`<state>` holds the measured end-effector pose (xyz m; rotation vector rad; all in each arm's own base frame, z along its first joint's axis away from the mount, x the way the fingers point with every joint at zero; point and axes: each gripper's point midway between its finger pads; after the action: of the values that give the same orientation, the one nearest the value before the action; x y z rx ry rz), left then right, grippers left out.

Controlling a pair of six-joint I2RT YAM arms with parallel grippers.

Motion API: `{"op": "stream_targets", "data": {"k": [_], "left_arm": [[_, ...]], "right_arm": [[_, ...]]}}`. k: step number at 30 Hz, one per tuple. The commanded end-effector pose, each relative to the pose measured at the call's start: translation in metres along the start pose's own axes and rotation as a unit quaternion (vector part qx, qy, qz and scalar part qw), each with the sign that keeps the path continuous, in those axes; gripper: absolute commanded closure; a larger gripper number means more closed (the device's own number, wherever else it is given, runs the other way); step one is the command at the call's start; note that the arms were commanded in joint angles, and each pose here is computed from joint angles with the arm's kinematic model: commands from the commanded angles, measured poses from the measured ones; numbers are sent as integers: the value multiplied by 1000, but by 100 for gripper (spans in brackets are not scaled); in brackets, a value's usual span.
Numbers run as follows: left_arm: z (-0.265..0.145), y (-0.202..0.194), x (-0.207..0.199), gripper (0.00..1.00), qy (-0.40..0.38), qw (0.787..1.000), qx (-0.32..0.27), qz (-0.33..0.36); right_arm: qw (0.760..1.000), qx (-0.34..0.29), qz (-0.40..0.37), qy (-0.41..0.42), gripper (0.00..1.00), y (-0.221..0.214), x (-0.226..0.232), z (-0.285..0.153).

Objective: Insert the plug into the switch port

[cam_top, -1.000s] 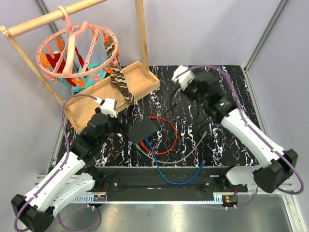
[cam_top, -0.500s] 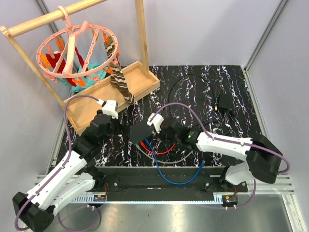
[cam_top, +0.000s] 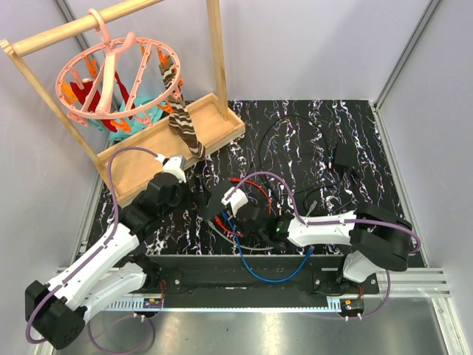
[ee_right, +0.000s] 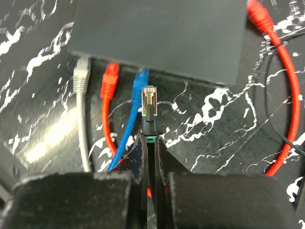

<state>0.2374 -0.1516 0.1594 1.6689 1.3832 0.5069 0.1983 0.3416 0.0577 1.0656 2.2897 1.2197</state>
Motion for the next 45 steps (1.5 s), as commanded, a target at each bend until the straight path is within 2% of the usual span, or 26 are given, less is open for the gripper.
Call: {"op": "stream_targets", "data": {"k": [1,6,10,16,20,25,29,45], "left_arm": [[9,-6,-17,4,-31,997,14,-70],[19,-2,-14,4,-16,998,27,-51],[28,24,-12,3,-3,1000,26,-7],[63,29,-7,2,8,996,79,43],[95,13,-7,1,-4,989,139,52],[119,16,-10,1,-13,985,157,65],[137,2,-10,1,-18,980,188,67],[148,-49,-6,1,-33,963,264,46]], "right_arm": [[996,-53,53,-41,100,13,-6,6],[997,-29,55,-38,100,-1,-5,11],[997,-14,62,-50,100,-11,-8,12],[996,0,62,-65,100,-21,-12,16],[996,1,60,-73,100,-21,-13,21],[994,1,62,-84,100,-22,-15,24],[994,-2,65,-86,100,-20,-14,27],[992,-22,75,-96,100,-1,-16,36]]}}
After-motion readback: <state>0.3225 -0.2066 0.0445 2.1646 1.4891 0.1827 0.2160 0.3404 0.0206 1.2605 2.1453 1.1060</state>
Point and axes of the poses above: each gripper's point midway between its finger pads, its own z axis out along the fingers, its own x axis along the line the jaws close on, y = z × x, and after that the axes turned 8 degrees about z, right-handed
